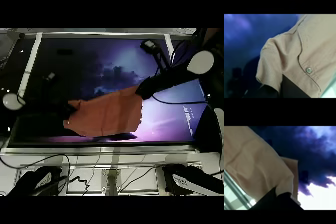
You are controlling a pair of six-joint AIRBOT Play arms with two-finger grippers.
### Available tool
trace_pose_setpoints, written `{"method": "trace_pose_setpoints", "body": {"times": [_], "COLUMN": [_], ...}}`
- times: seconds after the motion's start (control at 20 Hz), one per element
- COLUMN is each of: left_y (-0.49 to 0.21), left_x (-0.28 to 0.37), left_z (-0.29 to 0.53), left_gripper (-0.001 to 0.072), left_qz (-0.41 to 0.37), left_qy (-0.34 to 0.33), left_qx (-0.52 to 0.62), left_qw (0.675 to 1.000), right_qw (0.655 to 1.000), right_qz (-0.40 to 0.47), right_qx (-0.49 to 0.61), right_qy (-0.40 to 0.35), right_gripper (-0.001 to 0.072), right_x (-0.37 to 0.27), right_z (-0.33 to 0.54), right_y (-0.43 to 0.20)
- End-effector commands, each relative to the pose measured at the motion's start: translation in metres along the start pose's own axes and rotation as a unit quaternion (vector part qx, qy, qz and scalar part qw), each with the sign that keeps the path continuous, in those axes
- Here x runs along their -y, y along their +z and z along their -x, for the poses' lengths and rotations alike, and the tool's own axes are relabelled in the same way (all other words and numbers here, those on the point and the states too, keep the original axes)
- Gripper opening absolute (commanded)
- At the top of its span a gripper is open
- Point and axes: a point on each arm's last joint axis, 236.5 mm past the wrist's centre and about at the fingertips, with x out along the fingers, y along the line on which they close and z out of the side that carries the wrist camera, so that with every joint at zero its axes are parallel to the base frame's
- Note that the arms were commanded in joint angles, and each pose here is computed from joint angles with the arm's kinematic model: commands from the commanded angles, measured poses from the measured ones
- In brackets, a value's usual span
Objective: Fold the clothes and pants, and hang the long-sleeved shirts on hangers.
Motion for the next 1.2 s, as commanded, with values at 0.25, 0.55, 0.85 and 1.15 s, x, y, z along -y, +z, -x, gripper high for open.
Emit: {"method": "trace_pose_setpoints", "body": {"times": [0.25, 0.55, 0.85, 1.15], "left_y": [0.031, 0.156, 0.276, 0.24], "left_x": [-0.038, -0.109, -0.067, -0.076], "left_z": [0.016, 0.131, 0.062, 0.011], "left_gripper": [0.0022, 0.0021, 0.002, 0.0019], "left_qz": [0.018, -0.014, -0.176, -0.354], "left_qy": [0.118, 0.309, 0.24, 0.303], "left_qx": [0.162, 0.391, 0.324, 0.105], "left_qw": [0.98, 0.867, 0.898, 0.879], "right_qw": [0.998, 0.927, 0.888, 0.945], "right_qz": [0.006, 0.034, -0.002, -0.044], "right_qx": [0.064, 0.308, 0.335, 0.113], "right_qy": [-0.019, -0.21, -0.317, -0.305], "right_gripper": [0.0008, 0.0008, 0.0007, 0.0007], "right_x": [-0.006, 0.072, 0.152, 0.204], "right_z": [-0.01, 0.054, 0.13, 0.073], "right_y": [0.02, 0.129, 0.141, 0.037]}}
